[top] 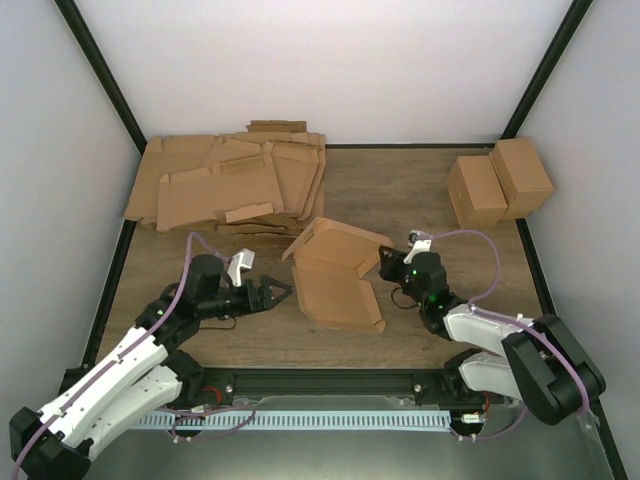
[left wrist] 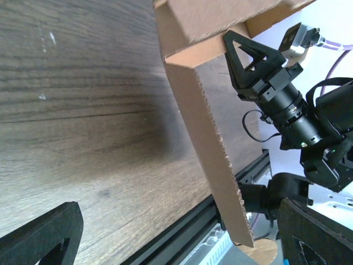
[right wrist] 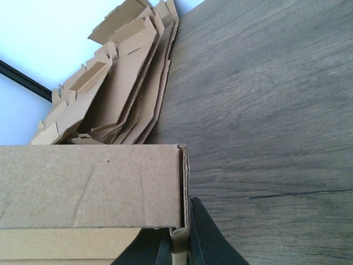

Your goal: Fold the paper box

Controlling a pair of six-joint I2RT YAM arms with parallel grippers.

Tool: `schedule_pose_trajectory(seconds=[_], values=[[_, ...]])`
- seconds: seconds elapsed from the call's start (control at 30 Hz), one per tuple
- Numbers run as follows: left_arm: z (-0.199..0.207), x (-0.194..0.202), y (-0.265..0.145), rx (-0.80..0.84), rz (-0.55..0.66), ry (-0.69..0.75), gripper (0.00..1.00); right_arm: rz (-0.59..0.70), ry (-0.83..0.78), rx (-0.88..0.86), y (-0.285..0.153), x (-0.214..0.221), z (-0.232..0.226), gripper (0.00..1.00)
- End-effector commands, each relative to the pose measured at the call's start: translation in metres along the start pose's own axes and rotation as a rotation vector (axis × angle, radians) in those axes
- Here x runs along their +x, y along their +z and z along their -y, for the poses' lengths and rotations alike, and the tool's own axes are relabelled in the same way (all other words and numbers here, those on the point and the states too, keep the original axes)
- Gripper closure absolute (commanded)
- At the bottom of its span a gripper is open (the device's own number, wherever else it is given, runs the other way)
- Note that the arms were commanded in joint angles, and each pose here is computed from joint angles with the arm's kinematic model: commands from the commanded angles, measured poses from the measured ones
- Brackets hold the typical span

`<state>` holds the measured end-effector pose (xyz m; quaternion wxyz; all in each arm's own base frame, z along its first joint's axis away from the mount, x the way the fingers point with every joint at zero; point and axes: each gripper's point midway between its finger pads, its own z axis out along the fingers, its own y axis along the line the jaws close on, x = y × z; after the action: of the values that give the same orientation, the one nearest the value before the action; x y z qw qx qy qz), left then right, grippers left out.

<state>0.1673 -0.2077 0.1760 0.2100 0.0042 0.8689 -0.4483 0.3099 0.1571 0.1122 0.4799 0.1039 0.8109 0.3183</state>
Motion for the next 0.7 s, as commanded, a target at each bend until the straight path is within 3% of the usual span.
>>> schedule_pose_trajectory(seconds=[0.0, 0.17, 0.4, 0.67], values=[[0.028, -0.008, 0.003, 0.142, 0.048, -0.026, 0.01, 0.043, 0.02, -0.004, -0.006, -0.011, -0.002, 0.99], [0.034, -0.001, 0.015, 0.126, 0.004, 0.004, 0.06, 0.056, -0.015, -0.036, -0.008, -0.014, -0.008, 0.99], [0.036, 0.014, 0.042, 0.081, -0.039, 0.028, 0.26, 0.06, -0.029, -0.071, -0.011, -0.015, -0.015, 0.99], [0.028, 0.013, 0.046, -0.077, -0.02, 0.063, 0.71, 0.045, -0.021, -0.055, -0.012, -0.011, -0.011, 0.99]])
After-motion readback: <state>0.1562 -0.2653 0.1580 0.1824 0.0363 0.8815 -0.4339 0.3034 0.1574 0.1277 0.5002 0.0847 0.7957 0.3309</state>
